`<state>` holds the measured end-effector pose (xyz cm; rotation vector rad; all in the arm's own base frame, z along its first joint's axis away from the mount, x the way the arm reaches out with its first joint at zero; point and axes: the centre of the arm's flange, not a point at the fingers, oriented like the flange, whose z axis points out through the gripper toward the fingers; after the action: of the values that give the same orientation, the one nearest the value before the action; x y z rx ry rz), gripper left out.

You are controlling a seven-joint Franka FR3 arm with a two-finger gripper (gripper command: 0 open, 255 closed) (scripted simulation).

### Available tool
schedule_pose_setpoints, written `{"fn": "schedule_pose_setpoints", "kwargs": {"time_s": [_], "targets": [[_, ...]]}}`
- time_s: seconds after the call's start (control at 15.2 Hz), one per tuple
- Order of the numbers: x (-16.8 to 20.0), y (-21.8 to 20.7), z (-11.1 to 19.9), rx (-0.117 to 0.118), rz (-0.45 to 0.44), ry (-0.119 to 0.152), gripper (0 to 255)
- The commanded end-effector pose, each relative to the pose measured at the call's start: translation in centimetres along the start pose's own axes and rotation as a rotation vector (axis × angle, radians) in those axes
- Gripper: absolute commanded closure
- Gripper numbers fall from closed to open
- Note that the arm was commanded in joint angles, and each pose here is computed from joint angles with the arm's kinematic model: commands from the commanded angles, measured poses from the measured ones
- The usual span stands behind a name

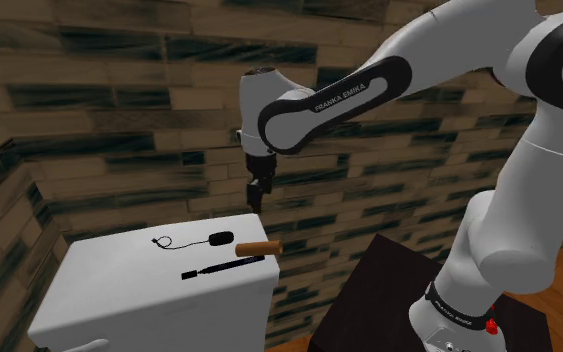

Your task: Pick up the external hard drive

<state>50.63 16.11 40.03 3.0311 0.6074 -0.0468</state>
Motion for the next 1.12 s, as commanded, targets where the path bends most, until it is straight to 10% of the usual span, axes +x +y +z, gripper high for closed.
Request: {"fn": "schedule_pose_setpoints", "kwargs": {"time_s": [0.0,1.06], "targets": [[2.1,-1.0,1.2,0.007,-0.025,0.007,0],[12.0,-6.6,9.8,0.037,-0.144,0.036,0]]}}
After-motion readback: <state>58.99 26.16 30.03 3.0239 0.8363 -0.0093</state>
